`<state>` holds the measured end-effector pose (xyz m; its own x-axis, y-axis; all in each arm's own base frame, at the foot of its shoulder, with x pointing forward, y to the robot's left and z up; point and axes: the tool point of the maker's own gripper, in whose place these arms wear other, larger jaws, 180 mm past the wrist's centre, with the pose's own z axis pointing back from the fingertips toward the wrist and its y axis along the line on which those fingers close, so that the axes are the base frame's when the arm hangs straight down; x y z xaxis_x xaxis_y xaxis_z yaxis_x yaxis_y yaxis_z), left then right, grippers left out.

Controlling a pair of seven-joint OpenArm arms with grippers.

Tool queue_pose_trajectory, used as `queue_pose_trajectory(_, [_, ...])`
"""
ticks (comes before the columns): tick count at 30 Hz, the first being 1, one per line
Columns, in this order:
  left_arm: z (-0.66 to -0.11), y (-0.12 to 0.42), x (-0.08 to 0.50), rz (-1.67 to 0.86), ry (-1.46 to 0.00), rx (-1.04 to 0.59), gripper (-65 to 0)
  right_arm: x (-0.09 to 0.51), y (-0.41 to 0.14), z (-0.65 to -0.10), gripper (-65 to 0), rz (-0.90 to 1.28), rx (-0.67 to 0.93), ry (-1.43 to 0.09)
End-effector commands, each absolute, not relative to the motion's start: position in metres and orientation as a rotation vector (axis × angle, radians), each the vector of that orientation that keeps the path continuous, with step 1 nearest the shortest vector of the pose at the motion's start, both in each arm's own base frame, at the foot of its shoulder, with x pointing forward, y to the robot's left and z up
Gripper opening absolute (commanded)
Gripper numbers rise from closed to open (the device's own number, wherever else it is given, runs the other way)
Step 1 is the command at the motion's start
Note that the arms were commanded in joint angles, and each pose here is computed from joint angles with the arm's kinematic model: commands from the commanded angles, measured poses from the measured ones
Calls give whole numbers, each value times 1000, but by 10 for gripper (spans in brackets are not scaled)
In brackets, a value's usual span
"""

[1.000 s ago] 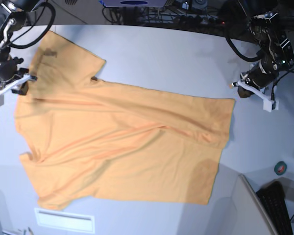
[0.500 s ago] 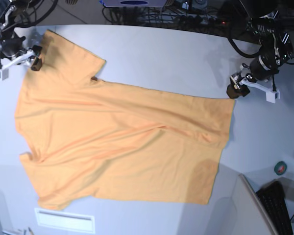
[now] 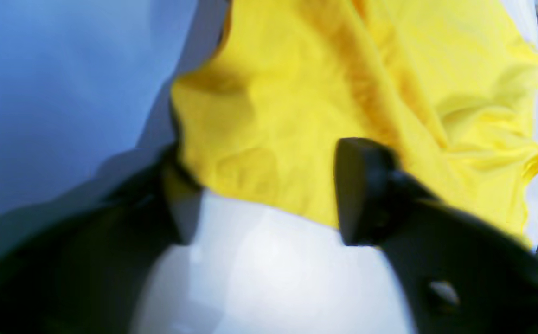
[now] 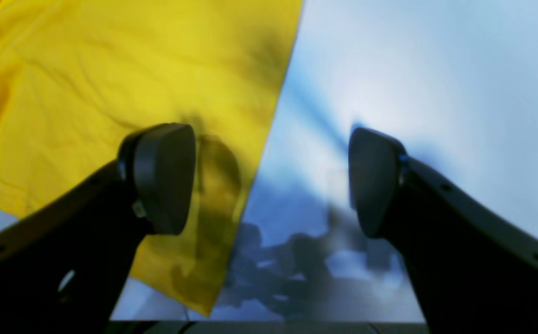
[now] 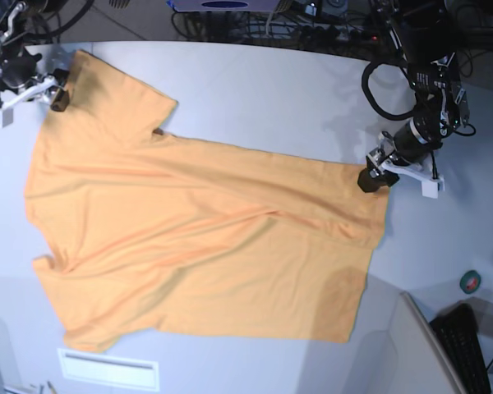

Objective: Layout the t-shirt on the table in an organized manner, then fold the t-shirt properly
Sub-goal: 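Release the shirt and regrasp its shoulder edges with both grippers, then lift the shirt by its shoulder edges and stretch it taut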

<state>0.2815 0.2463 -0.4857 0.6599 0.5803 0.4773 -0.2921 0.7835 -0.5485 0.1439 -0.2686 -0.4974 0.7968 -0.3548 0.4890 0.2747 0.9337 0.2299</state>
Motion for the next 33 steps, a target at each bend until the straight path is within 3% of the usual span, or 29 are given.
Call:
queue_pose_trajectory(1, [-492, 249, 273, 503, -638, -430, -351, 141, -274, -494, -176, -326, 133, -548])
queue_pose_trajectory(6, [-494, 249, 269, 506, -630, -428, -456, 139, -273, -498, -176, -333, 141, -538])
queue_pose_trajectory(11, [-494, 250, 269, 505, -629, -426, -499, 140, -268, -510, -176, -354, 174, -514])
queue_pose_trajectory(15, [-494, 251, 269, 504, -631, -424, -650, 135, -264, -517, -176, -361, 191, -490])
queue_pose_trajectory(23, [-492, 257, 269, 498, -633, -411, -650, 130, -259, -521, -185, -363, 203, -471])
queue_pose_trajectory(28, [-491, 262, 268, 491, -633, -400, -650, 128, -258, -522, -335, -364, 206, -464])
queue_pose_trajectory(33, [-491, 264, 268, 492, -634, -398, -650, 132, -238, -526, -359, -291, 238, -442])
